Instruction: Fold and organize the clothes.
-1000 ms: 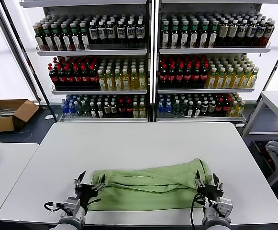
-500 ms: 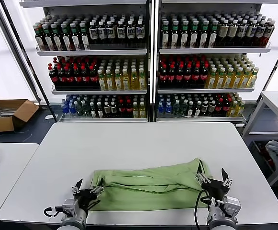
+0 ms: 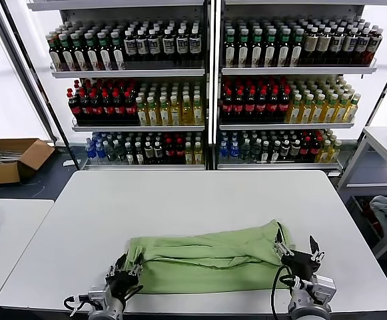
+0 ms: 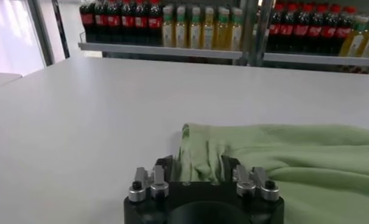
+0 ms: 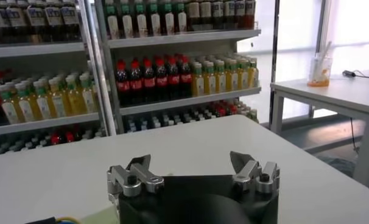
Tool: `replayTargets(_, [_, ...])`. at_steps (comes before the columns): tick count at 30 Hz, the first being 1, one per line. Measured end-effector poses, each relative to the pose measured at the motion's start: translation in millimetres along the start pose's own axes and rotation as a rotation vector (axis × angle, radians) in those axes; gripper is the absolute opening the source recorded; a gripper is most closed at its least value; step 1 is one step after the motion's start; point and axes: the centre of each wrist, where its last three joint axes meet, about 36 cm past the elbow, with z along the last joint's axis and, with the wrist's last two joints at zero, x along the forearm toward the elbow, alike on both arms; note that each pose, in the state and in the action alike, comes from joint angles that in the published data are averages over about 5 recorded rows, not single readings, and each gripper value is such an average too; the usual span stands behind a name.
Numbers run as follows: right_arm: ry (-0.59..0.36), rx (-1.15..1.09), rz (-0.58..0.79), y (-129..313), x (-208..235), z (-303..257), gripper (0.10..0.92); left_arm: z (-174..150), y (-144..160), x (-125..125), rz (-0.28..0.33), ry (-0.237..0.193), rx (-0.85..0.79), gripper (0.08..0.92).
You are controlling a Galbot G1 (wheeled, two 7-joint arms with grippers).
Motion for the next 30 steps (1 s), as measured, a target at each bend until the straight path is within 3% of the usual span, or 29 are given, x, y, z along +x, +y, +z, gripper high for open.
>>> replayTargets(12, [-0.006,0.004,0.013,-2.2,-6.4,-3.3,0.823,4.4,9.4,-3.7,0.01,-0.009,-0.012,0.145])
replayTargets(17, [-0.005,0.004,0.011,-0.2,-10.9,-5.4,0.823,-3.3,35.0,-5.2,-0.038,-0.044,-0.043,0.102])
replayTargets(21, [-0.01,0.002,0.008,2.0,-14.4,-7.8,0.823,-17.1,81.5,-4.5,-0.115,-0.073,-0.09,0.102])
replayTargets(30, [-0.017,-0.006,0.008,6.3,-17.1,-11.0,0.823,-76.3,226.9,15.6,-0.358,-0.121,-0.25,0.102])
